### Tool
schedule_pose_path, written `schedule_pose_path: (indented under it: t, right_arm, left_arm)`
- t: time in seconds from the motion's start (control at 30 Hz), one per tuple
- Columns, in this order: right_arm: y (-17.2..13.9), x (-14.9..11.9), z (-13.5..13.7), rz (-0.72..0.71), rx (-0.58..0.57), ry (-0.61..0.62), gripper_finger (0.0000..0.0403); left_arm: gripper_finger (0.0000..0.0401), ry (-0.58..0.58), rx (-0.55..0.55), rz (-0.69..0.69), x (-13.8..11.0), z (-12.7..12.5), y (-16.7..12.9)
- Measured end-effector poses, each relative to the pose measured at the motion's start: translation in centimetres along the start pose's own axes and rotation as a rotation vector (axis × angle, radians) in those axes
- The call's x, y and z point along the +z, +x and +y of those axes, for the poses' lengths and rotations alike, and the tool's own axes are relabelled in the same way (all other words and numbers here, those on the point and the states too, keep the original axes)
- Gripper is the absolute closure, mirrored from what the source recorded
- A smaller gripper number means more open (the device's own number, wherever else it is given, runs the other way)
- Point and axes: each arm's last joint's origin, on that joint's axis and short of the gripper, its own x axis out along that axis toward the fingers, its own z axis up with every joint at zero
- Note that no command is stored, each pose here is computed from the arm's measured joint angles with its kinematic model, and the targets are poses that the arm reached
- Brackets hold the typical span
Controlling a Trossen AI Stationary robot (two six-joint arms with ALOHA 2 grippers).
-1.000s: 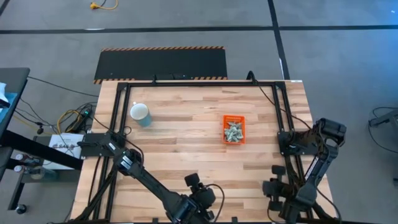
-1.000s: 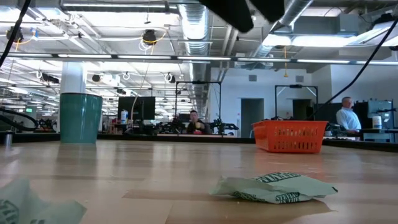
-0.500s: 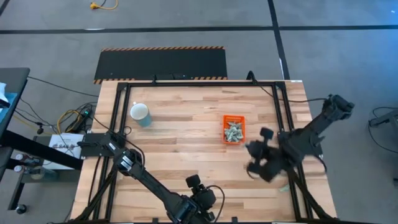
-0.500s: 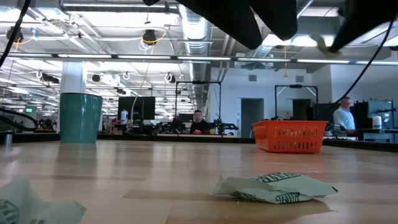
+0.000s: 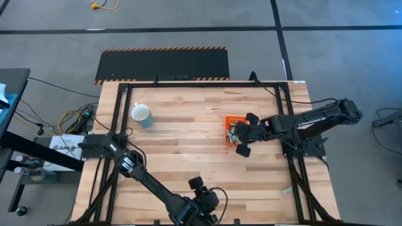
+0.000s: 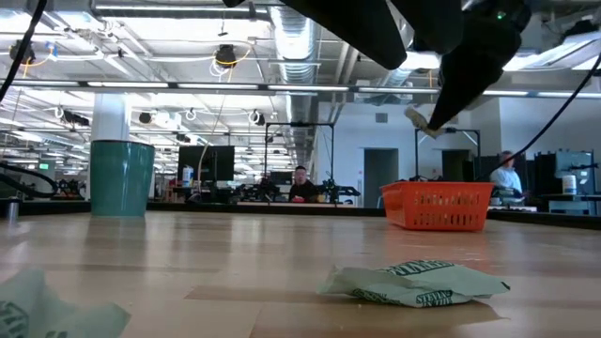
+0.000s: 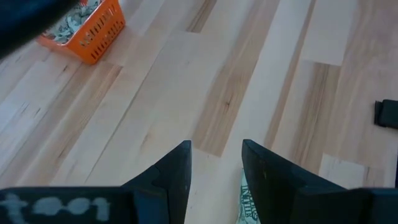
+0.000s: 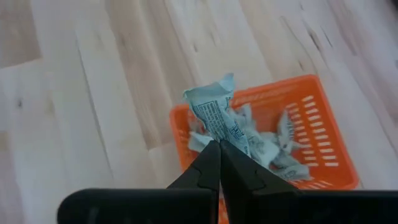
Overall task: Pick and place Stevia / Truvia into bins
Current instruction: Put the stevia packet into the orange bin, then put the middle stevia packet into the orange bin
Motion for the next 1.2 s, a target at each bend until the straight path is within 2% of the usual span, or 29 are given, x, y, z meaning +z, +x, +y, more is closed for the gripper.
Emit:
schedule_pose_path:
  t: [0.27,0.57,0.7,0.87,0.97,1.07,1.2]
  right_arm:
    - [0.4,-0.4,-1.1,0.072,-0.054,0.010,0.0396]
    - [0.4,-0.4,-1.1,0.067,-0.067,0.047,0.0324]
    - [0.3,-0.7,-1.1,0.092,-0.061,0.041,0.0305]
    - [-0.9,-2.7,-0.7,0.246,-0.066,0.002,0.0301]
    - [-2.1,-4.1,0.0,0.307,-0.091,0.002,0.0301]
    - [-3.4,-5.1,1.3,0.265,-0.074,-0.017,0.0301]
    - [-5.3,-6.4,2.9,0.162,-0.047,-0.024,0.0301]
  left_arm:
    - [0.0269,-0.002,0.000,-0.001,0.0,0.0,0.0]
    - [0.0269,-0.019,-0.011,-0.010,0.1,-0.2,0.0]
    - [0.0269,-0.020,-0.020,-0.002,0.1,-0.2,0.0]
    - [0.0269,0.021,-0.153,0.153,0.0,-0.3,0.4]
    - [0.0269,0.003,-0.245,0.269,0.2,0.0,1.1]
    - [0.0269,-0.027,-0.276,0.338,0.6,0.5,1.8]
    - [0.0268,-0.007,-0.273,0.338,1.2,1.1,2.5]
